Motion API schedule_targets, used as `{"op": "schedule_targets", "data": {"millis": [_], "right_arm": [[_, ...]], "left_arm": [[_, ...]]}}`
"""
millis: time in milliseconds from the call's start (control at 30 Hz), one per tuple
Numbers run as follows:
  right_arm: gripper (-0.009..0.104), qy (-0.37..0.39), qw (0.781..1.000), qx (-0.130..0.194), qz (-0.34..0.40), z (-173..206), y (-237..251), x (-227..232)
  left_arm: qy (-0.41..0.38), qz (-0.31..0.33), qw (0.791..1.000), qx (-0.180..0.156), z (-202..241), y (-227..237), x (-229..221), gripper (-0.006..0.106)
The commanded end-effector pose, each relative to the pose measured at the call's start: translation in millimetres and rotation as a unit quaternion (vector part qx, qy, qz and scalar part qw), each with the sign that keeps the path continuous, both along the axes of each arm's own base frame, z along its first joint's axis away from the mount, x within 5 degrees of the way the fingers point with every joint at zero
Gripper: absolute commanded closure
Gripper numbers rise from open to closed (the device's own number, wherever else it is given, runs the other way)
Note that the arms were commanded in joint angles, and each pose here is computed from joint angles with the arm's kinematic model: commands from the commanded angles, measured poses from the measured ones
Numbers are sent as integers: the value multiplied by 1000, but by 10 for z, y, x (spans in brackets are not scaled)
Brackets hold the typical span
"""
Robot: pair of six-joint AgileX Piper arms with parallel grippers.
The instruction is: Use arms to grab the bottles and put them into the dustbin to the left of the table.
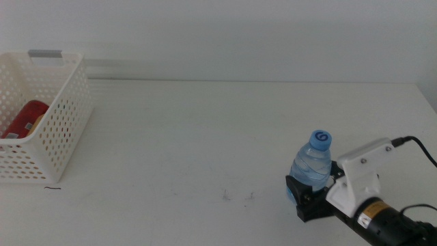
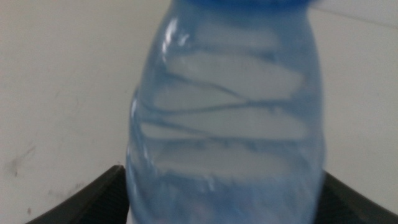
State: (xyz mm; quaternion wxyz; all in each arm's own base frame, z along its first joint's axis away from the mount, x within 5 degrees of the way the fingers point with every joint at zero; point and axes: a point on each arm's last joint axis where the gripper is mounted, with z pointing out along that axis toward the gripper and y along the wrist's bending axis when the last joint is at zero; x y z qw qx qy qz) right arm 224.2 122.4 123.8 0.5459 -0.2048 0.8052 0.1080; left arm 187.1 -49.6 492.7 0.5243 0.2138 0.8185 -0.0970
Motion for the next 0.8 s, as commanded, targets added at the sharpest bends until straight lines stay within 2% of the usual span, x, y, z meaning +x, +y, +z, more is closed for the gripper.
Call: {"op": "schedule_targets", "data": {"millis": [0,67,100,133,167,233,300,400,533,633,767], "right_arm": [[5,-11,1000,5,5,9,54,70],[8,-4,1000,2,6,-21,84,120],[15,10,1000,-5,6,-51,98,142],[28,28,1000,-11,2,-79,105,160],[49,44,999,-17,0,-100,110,173],[98,62,998,-23,-2,-94,130,204],[94,49,999,-7,-5,-7,187,259],[97,36,999,9,0,228,364,498],[98,17,999,-7,41,488,724,994],[98,-13,998,-15,63,506,1005,1411],[98,-16,998,-1,60,373,1308,1892]], "left_arm": [[-7,2,1000,-1,8,1,-2,7],[-7,2,1000,-1,8,1,-2,7],[-7,2,1000,-1,8,1,-2,7],[-7,2,1000,-1,8,1,-2,7],[-7,2,1000,-1,8,1,-2,7],[-7,2,1000,-1,8,1,-2,7],[-9,2,1000,-2,11,2,0,7],[-10,3,1000,-2,12,2,1,7],[-10,3,1000,-2,13,2,1,7],[-10,3,1000,-2,13,2,1,7],[-10,3,1000,-2,13,2,1,7]]}}
